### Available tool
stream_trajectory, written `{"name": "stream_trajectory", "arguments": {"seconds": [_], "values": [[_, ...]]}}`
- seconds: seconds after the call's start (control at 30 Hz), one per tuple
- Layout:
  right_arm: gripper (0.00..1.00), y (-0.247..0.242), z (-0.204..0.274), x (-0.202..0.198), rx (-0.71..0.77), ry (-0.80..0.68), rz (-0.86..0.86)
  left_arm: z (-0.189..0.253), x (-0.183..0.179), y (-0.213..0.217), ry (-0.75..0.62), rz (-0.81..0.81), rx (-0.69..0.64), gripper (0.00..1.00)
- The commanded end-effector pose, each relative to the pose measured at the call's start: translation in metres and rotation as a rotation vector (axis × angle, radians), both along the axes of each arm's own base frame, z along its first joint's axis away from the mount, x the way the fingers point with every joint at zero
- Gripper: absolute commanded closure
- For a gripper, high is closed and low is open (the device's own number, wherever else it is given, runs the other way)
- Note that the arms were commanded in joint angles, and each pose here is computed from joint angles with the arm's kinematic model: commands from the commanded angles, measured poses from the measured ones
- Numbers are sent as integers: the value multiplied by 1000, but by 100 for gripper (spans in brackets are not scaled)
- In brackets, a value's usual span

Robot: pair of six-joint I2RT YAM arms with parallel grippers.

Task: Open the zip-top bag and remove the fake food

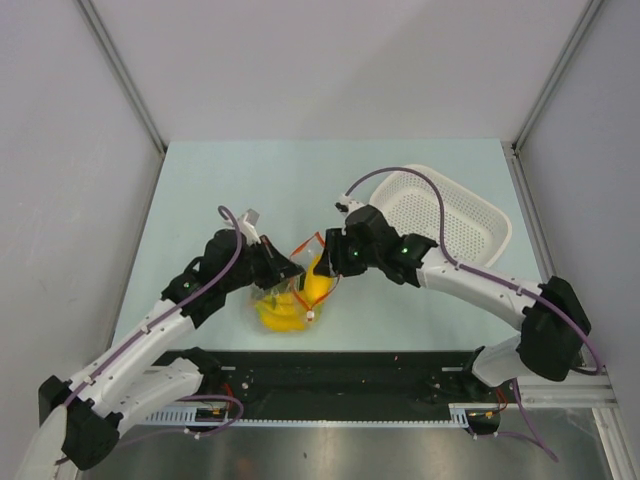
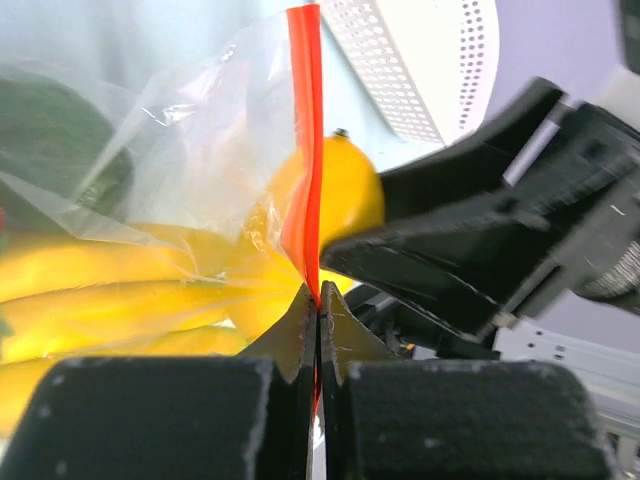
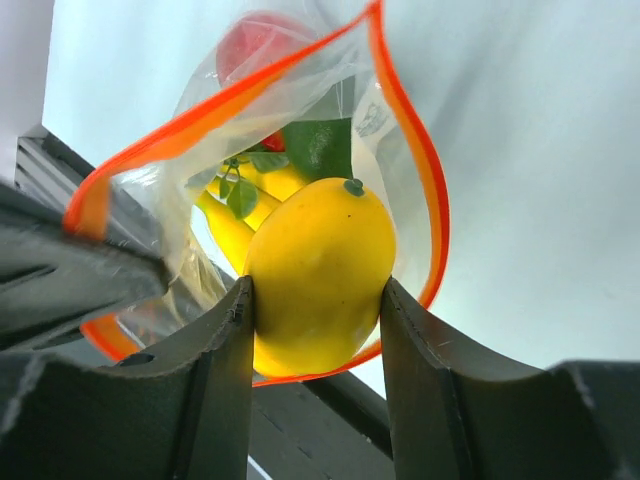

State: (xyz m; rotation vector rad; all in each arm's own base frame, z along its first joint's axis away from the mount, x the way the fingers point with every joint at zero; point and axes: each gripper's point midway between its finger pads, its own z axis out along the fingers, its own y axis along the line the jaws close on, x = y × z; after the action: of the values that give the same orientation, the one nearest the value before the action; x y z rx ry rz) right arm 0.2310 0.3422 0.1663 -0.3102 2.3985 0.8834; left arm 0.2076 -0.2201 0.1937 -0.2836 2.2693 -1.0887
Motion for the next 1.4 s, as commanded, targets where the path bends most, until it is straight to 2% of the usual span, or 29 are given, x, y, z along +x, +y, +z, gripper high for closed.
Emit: {"name": "stream_trajectory", "arguments": {"seconds": [0.0, 0.17, 0.37, 0.43, 0.6, 0.63, 0.83, 0.93, 1.13, 1.17, 1.23, 1.27, 1.33, 1.37], "values": [[100, -29, 70, 20, -17, -203, -62, 53, 9, -22, -65, -59, -131, 100], [100, -96, 123, 58, -17, -274, -256, 77, 13, -33, -48, -82, -183, 100], [100, -187, 133, 105, -72, -255, -535, 67, 16, -32, 8, -66, -149, 100], [100, -206, 125, 115, -90, -225, -599, 65, 18, -30, 19, -62, -141, 100], [100, -292, 75, 141, -239, -78, -852, 62, 20, -35, 40, -80, -149, 100], [99, -303, 58, 147, -297, -46, -861, 64, 20, -36, 41, -86, -155, 100], [95, -357, 3, 164, -433, 73, -935, 78, 26, -42, 17, -121, -142, 100], [89, -381, -23, 157, -504, 155, -946, 82, 26, -43, 3, -137, -130, 100], [70, -386, -62, 148, -579, 278, -887, 87, 26, -44, -22, -140, -156, 100], [60, -385, -68, 147, -586, 294, -878, 85, 27, -45, -15, -140, -155, 100], [49, -386, -71, 148, -592, 299, -879, 85, 27, -46, -15, -144, -161, 100], [37, -387, -72, 147, -597, 305, -882, 85, 28, -47, -18, -143, -164, 100], [20, -386, -69, 146, -607, 297, -889, 88, 30, -46, -26, -135, -165, 100], [5, -383, -67, 145, -615, 294, -887, 89, 30, -45, -29, -129, -163, 100]]}}
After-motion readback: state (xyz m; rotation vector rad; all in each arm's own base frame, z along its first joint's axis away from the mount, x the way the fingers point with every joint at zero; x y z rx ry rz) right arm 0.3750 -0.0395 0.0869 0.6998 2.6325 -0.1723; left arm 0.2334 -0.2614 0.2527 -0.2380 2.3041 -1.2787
